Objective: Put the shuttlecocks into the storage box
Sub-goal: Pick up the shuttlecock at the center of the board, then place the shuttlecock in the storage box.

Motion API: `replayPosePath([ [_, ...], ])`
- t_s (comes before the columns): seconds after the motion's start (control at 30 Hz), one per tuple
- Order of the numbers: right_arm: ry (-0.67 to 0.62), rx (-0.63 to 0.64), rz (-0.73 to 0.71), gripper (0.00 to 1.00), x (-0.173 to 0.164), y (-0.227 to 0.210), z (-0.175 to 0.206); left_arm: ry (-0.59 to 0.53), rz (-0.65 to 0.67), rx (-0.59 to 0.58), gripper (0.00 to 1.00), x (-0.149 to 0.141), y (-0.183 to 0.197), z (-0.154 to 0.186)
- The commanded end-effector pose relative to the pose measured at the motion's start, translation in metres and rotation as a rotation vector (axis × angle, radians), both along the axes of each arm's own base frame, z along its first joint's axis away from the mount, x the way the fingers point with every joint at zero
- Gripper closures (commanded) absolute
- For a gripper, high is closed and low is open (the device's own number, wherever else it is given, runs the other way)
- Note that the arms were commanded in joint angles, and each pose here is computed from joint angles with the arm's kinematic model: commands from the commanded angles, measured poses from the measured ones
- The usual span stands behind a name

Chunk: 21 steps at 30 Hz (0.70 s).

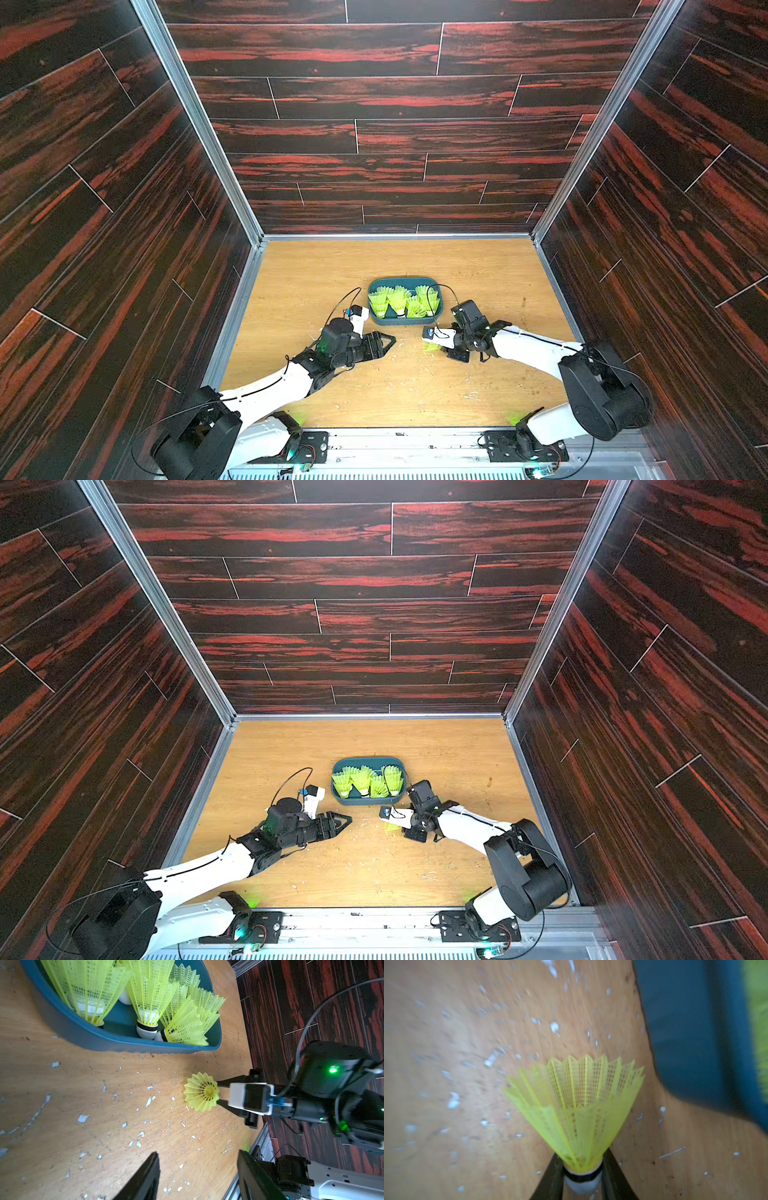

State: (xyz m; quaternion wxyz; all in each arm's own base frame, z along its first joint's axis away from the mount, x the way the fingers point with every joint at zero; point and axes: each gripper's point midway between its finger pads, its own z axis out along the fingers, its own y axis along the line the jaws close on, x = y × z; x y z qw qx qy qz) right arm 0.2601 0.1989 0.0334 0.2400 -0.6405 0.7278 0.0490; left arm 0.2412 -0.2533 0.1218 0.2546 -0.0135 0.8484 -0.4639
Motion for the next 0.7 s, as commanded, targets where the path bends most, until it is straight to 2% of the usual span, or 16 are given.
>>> replayPosePath([
  [0.0,0.060,0.057,0.032,0.81,-0.016,0.014,0.018,-0.031,-0.008,-0.004,0.37,0.003,-0.002,0.009],
  [0.33,0.219,0.192,0.069,0.83,-0.063,0.043,0.041,-0.060,-0.017,0.025,0.37,0.003,0.000,0.021],
  [0.67,0.287,0.420,-0.123,0.85,-0.035,0.073,0.103,-0.174,0.041,0.085,0.36,0.011,0.020,0.070],
])
